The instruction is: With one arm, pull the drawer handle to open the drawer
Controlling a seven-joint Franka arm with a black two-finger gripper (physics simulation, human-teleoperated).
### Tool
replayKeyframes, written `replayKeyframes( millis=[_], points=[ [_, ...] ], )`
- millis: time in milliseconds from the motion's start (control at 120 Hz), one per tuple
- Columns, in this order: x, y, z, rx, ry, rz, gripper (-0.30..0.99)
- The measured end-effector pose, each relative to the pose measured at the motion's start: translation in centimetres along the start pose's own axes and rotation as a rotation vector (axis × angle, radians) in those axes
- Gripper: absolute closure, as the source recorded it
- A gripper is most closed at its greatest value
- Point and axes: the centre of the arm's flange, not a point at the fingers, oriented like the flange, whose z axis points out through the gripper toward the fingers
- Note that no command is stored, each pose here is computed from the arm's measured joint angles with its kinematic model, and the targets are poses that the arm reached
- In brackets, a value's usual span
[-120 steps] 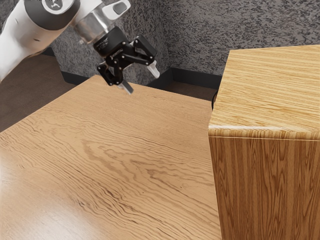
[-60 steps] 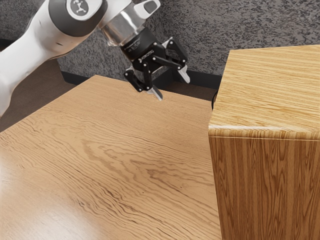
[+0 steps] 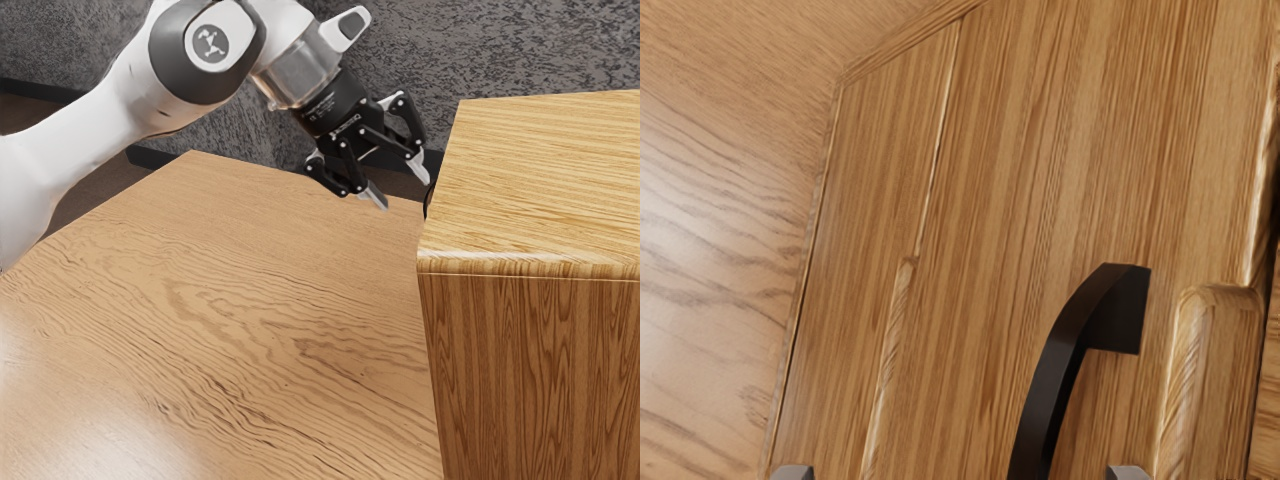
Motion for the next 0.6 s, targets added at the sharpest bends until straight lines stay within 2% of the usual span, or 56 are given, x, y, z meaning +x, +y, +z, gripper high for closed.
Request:
replayKeyframes(
  millis=[600],
  points=[
    [0.8, -0.3, 2.3, -0.019, 0.023, 0.02, 0.41]
  ],
)
